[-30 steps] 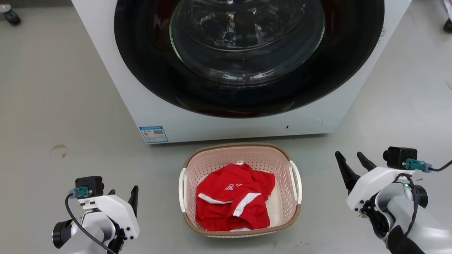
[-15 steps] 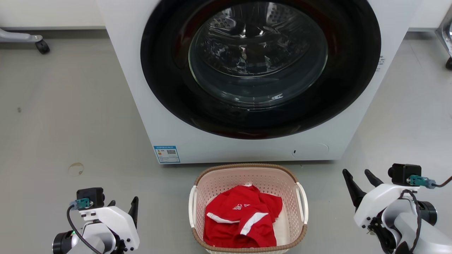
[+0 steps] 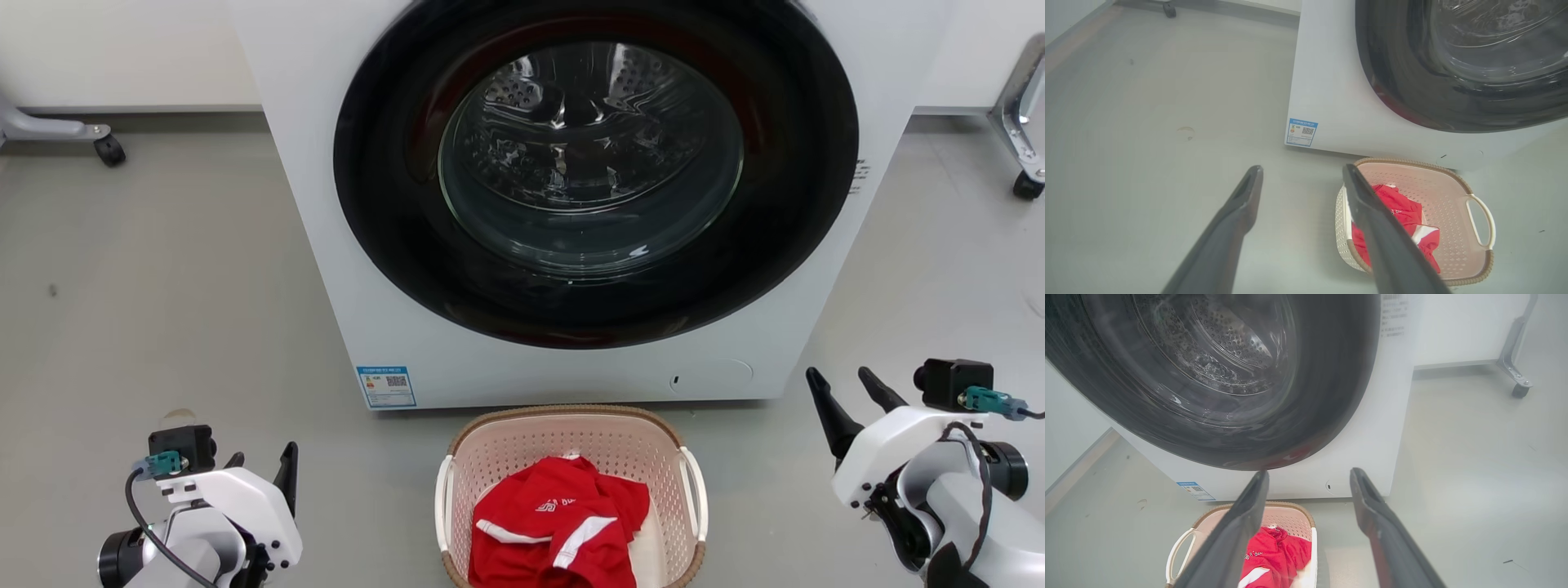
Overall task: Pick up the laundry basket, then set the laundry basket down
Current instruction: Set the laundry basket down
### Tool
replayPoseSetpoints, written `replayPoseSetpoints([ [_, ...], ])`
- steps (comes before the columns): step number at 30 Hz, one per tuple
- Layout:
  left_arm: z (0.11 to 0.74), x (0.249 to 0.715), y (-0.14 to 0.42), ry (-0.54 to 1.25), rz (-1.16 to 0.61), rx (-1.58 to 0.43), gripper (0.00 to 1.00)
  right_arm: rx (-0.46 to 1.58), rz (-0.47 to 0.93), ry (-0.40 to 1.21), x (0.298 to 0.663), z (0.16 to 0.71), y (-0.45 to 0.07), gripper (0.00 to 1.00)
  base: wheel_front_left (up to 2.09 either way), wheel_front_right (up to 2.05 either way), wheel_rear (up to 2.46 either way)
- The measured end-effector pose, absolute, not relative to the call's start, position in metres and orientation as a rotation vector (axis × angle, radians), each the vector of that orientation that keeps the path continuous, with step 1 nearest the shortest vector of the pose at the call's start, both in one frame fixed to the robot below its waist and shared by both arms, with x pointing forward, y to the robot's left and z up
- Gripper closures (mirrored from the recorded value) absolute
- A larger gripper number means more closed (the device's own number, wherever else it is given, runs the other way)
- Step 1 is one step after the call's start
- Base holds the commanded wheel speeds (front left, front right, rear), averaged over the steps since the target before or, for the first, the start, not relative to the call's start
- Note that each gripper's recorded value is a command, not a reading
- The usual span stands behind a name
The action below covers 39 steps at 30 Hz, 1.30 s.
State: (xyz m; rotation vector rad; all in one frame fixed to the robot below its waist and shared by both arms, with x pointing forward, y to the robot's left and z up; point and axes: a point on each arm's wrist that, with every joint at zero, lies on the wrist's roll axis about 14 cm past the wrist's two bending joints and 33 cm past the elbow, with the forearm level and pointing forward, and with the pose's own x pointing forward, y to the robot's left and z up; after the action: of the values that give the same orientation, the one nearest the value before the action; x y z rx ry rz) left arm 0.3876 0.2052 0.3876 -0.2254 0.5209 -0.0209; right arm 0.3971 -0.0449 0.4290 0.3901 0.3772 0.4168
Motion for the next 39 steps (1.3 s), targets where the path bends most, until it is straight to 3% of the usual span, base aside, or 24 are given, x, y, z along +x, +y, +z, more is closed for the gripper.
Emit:
replayPoseSetpoints([
  [14,0.421,0.397,0.197,0.412,-0.032,-0.225,0.00,0.400,0.388,0.244,0.401,0.463,-0.061,0.00,0.00,0.00,0.00],
  [39,0.458,0.352,0.196,0.332,0.027,-0.268,0.00,0.411,0.397,0.177,0.384,0.477,-0.059,0.00,0.00,0.00,0.00],
])
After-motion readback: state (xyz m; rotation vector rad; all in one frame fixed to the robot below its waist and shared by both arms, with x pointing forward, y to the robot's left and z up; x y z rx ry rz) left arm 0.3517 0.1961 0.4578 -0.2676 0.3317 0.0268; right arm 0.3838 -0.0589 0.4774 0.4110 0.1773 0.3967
